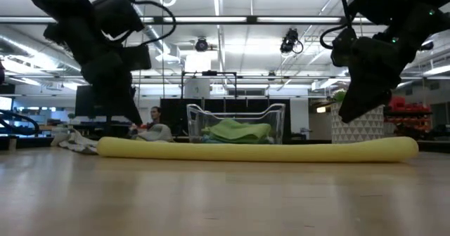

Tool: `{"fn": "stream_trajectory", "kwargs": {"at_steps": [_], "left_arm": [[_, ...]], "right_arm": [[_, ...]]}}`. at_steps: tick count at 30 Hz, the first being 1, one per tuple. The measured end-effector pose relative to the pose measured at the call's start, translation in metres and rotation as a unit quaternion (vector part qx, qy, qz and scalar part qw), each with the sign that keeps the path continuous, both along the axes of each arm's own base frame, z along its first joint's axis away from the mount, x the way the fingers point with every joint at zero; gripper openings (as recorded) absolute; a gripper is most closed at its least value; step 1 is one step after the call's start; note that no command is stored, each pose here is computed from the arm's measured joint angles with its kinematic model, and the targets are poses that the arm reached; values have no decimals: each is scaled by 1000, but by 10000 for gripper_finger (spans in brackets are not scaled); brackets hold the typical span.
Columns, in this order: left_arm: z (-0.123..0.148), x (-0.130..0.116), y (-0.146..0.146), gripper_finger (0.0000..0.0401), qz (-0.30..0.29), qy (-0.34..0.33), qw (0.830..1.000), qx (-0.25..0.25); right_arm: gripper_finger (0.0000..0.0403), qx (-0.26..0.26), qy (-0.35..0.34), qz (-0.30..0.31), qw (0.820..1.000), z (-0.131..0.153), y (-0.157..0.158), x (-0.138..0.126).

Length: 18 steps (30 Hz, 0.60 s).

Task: Fold microfiber towels
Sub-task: Fold the yellow microfiber towel

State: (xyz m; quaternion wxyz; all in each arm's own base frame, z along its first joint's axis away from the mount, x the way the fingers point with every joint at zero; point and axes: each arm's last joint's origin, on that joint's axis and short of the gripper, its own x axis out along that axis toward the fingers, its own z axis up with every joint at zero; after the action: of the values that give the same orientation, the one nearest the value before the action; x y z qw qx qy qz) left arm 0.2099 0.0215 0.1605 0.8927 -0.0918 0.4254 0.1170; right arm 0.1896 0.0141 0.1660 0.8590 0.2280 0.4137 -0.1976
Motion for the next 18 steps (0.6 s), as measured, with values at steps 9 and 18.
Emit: {"fn": "stream_trajectory", "kwargs": {"at_steps": [9, 18], "left_arm": [[-22, 9, 2, 197, -36, 44, 998, 23], [-23, 11, 2, 67, -44, 41, 998, 30]], "right_arm": [[168, -9, -4, -2, 1000, 1, 0, 1], [165, -20, 0, 13, 1000, 0, 0, 0]]}}
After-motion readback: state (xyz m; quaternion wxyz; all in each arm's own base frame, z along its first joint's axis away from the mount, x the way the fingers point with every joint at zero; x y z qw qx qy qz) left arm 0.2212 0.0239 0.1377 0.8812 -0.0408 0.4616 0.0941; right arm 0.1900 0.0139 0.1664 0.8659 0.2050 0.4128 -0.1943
